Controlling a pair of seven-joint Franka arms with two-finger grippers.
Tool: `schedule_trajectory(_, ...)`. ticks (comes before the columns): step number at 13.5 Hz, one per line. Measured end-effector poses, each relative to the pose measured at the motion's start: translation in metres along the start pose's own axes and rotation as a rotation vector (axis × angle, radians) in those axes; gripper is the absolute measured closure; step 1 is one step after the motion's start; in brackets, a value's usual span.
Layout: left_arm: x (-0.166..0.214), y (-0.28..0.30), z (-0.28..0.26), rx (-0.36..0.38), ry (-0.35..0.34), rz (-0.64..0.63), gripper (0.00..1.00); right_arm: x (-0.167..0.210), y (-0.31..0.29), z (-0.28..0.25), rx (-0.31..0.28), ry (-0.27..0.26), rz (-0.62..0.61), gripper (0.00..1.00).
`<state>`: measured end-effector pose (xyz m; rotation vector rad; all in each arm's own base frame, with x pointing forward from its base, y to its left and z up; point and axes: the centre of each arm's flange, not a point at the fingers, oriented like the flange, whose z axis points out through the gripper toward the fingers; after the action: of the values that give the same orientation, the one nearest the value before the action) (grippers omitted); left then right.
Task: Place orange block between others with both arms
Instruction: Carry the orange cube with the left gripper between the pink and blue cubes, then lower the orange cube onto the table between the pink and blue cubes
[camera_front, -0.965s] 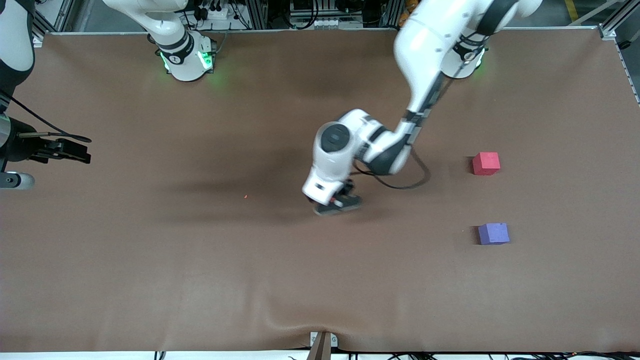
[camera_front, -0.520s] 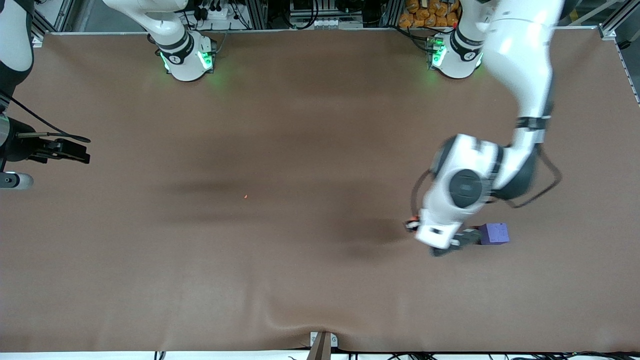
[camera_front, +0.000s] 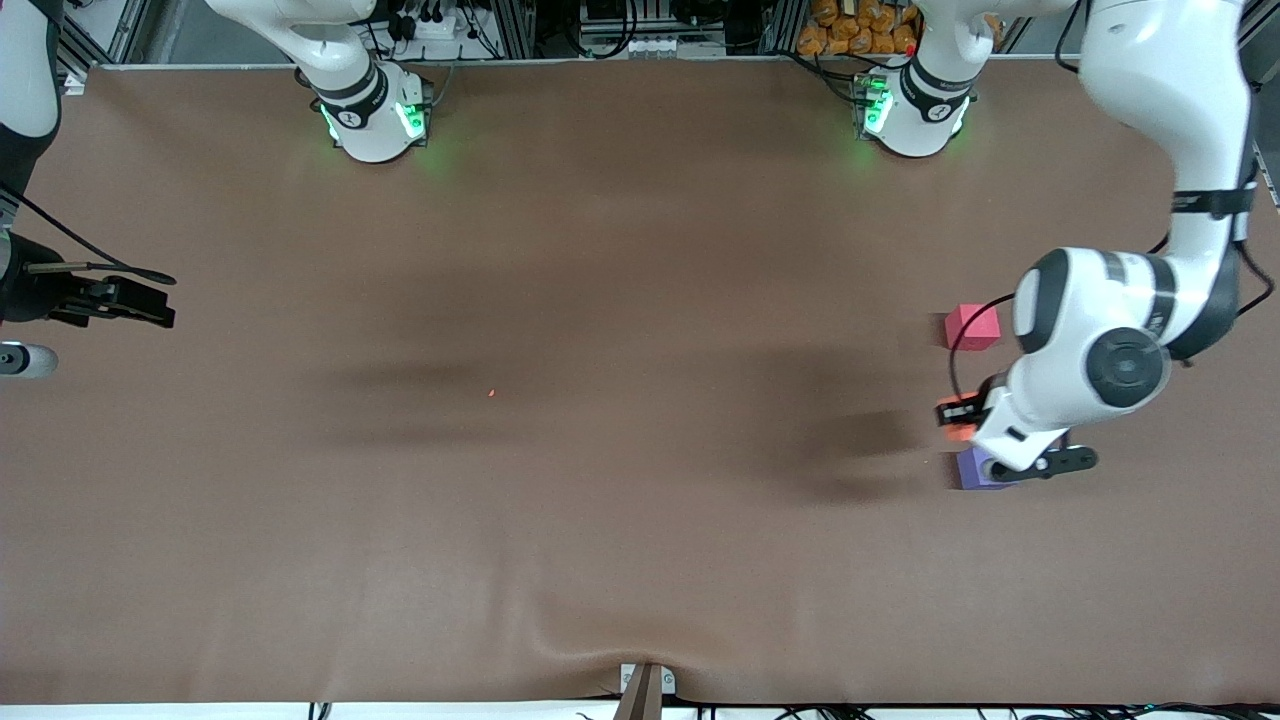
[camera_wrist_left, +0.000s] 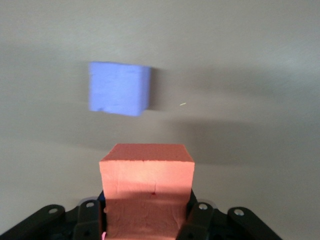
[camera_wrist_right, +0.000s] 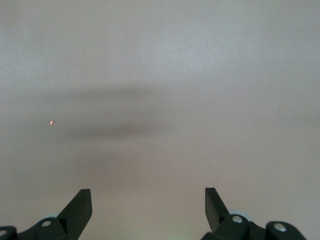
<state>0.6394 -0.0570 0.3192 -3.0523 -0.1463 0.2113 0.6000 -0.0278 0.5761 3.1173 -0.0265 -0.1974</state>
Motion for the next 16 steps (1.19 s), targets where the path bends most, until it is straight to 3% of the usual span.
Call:
schedule_trajectory(3,-0.007,-0.048,0.029,-0.028,-0.005,0.087,0.47,0.0,0.0,0.0,0.0,0.001,0.001,0.0)
schedule_trajectory(7,-0.032,-0.055,0.069,-0.053,0.032,0.119,0.47,0.0,0.0,-0.001,0.0,0.002,0.001,0.0)
schedule_trajectory(16,-0.04,-0.069,0.111,-0.07,0.054,0.092,0.47,0.0,0.005,-0.002,0.0,0.004,0.008,0.0)
